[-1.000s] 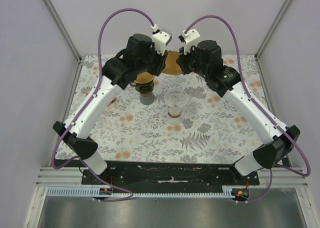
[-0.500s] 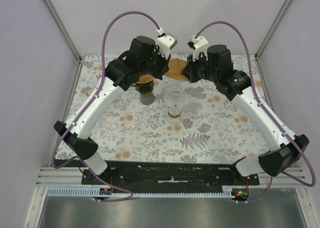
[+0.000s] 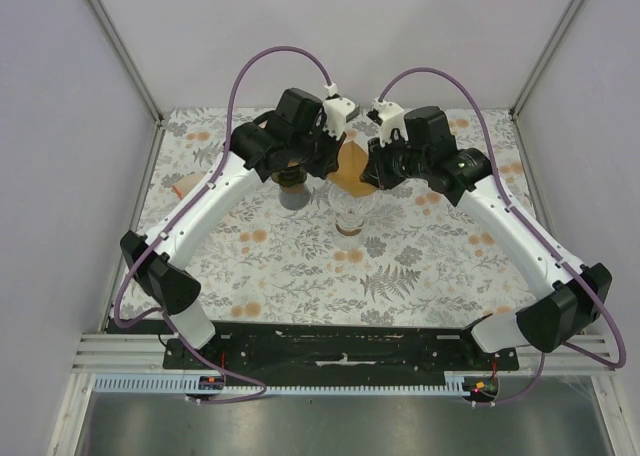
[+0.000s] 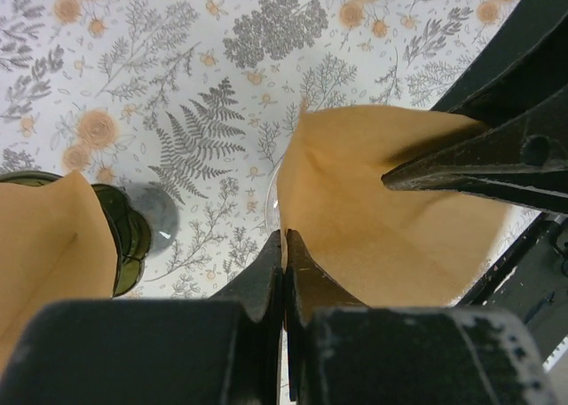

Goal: Place the coffee filter in the dripper

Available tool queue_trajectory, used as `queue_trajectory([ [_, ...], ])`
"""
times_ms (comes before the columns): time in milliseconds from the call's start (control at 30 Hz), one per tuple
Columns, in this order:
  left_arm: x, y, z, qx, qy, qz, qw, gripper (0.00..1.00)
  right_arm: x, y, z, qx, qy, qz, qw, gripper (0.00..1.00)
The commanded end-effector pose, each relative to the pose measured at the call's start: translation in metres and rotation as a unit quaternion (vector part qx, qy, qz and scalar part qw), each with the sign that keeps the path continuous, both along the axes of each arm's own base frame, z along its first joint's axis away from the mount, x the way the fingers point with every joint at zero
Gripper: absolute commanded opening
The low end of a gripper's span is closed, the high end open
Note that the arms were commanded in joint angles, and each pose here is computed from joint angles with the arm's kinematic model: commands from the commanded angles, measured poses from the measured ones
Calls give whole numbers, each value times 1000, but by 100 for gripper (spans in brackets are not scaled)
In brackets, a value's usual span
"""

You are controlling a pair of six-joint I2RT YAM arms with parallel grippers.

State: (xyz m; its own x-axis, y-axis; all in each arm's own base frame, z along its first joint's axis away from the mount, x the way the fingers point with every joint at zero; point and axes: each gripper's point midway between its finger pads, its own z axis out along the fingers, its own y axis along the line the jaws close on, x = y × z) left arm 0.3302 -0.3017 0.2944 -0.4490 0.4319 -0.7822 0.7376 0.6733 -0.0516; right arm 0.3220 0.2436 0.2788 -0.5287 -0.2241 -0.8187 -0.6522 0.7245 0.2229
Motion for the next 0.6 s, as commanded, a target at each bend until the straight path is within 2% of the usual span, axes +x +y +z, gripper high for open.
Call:
queue_trajectory([
  [0,-10,-2,-10,-11,40,-7,999,2,-2,3,-5,4,16,9,1000,24],
  [100,-14,-2,-19,-6,51,-11,999,2,-2,4,-2,6,11,15,1000,34],
  [333,-16,-6,-33,-6,77,-7,997,2,-5,-1,36,15,-55,25,998,45],
  [467,-15,-4,-35,0,76,-3,997,2,-5,-17,59,1,-121,11,993,46],
  [567,-16,-5,-40,2,84,-6,996,2,-15,-14,72,26,-157,29,987,43],
])
